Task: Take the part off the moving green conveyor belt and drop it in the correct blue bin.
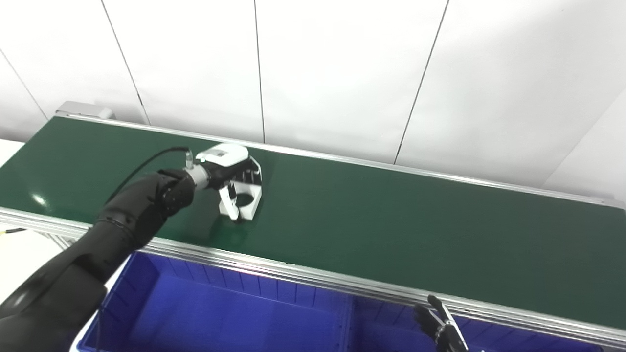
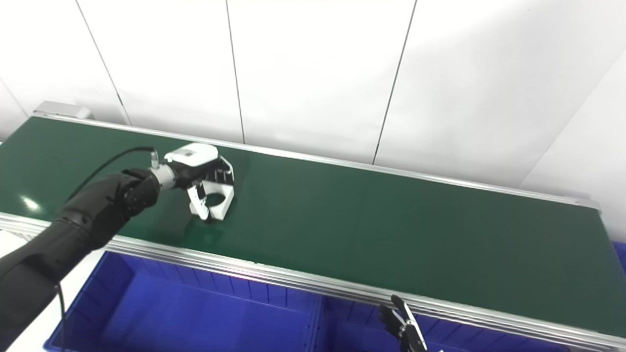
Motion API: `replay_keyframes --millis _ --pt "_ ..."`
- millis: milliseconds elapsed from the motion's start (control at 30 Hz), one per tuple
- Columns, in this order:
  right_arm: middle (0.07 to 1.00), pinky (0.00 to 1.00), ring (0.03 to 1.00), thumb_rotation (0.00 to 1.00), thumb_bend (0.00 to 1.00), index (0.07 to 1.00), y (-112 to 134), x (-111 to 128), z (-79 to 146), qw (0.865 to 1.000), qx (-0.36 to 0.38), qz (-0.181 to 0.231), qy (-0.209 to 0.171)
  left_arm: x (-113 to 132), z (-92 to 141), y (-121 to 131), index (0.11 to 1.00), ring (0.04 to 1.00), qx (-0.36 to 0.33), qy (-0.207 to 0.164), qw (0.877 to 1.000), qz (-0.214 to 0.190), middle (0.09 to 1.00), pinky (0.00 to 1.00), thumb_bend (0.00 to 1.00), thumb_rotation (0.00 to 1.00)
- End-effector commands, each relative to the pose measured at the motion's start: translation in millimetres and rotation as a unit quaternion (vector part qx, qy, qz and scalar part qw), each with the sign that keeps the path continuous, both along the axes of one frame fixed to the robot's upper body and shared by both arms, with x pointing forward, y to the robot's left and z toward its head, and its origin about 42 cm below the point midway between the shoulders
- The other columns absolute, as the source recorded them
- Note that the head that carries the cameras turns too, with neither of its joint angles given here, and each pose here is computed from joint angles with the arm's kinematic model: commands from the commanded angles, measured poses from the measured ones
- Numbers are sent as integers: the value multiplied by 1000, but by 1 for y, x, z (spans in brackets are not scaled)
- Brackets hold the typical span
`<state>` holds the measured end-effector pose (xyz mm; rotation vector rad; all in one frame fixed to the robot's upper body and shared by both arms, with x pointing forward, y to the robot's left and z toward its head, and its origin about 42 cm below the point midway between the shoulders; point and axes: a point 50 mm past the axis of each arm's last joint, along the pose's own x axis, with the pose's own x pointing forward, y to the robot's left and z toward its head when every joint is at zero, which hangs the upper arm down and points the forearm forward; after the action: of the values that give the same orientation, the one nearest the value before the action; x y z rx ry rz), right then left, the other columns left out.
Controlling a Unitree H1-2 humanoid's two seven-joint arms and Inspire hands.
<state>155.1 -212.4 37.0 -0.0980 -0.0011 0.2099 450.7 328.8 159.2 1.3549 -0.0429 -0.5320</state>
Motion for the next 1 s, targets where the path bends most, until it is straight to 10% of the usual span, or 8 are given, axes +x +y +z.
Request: replay_keyframes --millis 0,233,500,967 --pt "855 870 855 199 860 947 4 5 11 999 15 0 -36 3 45 14 489 434 -32 -53 998 7 521 415 499 0" --pt "857 866 868 206 867 944 11 6 16 999 22 -2 -39 -37 85 13 525 413 -161 -117 980 -16 489 387 497 0" --pt "860 874 874 220 879 949 25 8 23 999 32 -6 -34 -81 69 16 519 415 -299 -145 940 -80 482 351 497 0" --pt "859 852 854 252 887 946 37 18 38 998 34 -17 -45 -188 -37 -47 512 415 -398 2 914 -82 487 348 497 0"
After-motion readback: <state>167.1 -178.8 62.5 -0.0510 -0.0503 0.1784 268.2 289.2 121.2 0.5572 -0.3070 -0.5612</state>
